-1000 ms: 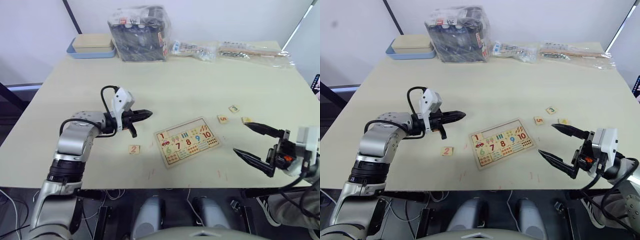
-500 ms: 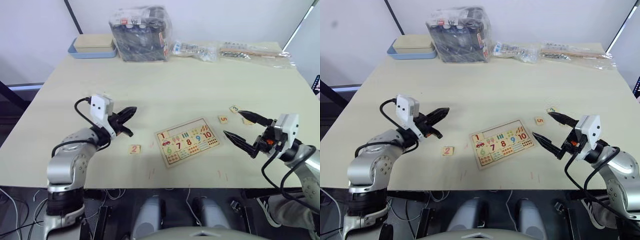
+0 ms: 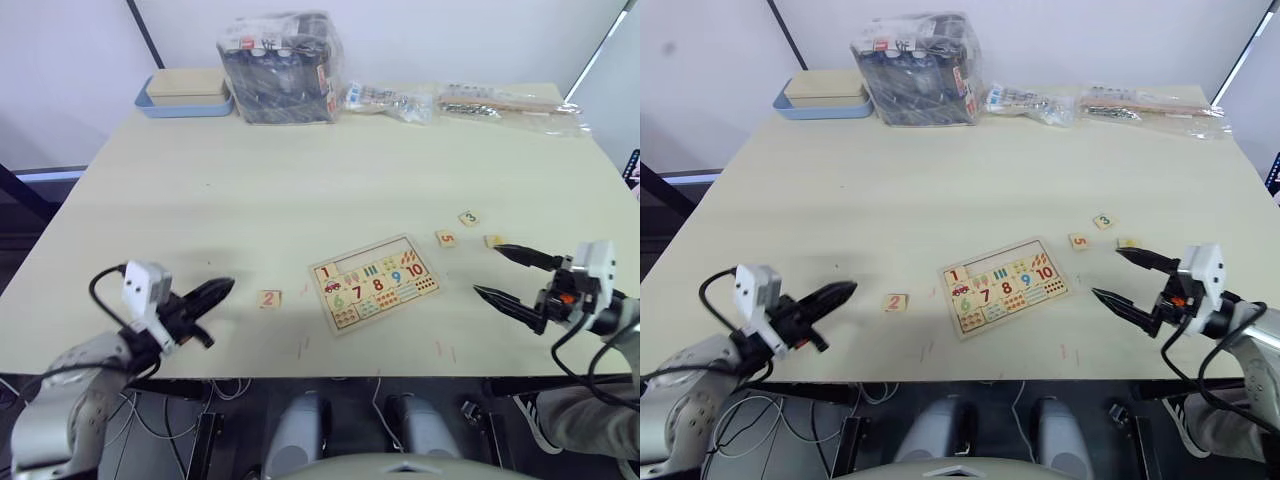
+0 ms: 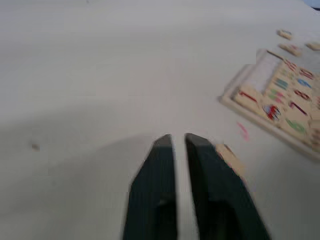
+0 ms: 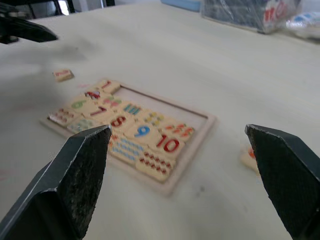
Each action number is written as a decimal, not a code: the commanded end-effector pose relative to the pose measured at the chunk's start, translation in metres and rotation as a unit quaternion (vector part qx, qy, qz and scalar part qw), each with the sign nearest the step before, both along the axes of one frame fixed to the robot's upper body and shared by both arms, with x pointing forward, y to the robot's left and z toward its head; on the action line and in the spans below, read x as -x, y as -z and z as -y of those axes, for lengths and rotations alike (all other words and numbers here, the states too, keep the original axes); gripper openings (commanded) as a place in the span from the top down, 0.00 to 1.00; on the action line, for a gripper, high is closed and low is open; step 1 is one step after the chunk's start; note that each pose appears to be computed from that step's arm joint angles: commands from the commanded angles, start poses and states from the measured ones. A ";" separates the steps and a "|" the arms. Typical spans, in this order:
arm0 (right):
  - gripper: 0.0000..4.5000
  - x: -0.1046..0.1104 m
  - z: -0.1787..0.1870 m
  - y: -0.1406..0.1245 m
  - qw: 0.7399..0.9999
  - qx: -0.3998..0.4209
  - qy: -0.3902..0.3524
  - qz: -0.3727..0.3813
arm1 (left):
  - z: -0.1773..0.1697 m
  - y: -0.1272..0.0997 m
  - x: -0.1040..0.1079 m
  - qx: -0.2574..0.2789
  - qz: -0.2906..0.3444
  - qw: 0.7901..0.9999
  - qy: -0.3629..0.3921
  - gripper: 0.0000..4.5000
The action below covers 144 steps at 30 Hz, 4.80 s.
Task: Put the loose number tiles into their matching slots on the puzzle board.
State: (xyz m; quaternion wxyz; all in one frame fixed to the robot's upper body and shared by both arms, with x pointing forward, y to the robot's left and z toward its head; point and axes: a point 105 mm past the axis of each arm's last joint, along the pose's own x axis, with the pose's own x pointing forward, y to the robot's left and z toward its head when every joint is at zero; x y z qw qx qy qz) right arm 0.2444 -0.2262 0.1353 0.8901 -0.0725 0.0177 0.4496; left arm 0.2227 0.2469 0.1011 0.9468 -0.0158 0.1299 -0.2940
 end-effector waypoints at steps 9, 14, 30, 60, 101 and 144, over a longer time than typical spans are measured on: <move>0.00 0.019 0.034 -0.003 1.000 0.021 0.004 -0.004 | -0.007 -0.005 0.019 -0.019 0.014 0.999 0.049 0.01; 0.00 0.016 0.035 -0.007 1.000 0.016 0.005 0.008 | -0.011 -0.006 0.021 -0.032 0.016 0.998 0.057 0.01; 0.00 0.027 -0.025 -0.043 0.976 0.035 -0.211 0.037 | 0.000 -0.031 -0.016 -0.166 0.010 0.938 0.303 0.01; 0.00 0.038 -0.045 -0.039 0.978 0.032 -0.200 0.054 | 0.014 0.009 -0.062 -0.261 -0.005 0.879 0.398 0.26; 0.00 0.041 -0.043 -0.037 0.982 0.030 -0.181 0.051 | 0.020 0.006 -0.059 -0.240 0.010 0.884 0.401 0.78; 0.00 0.034 -0.035 -0.044 0.989 -0.001 -0.119 0.088 | 0.144 -0.105 -0.083 -0.394 -0.169 0.860 0.277 0.78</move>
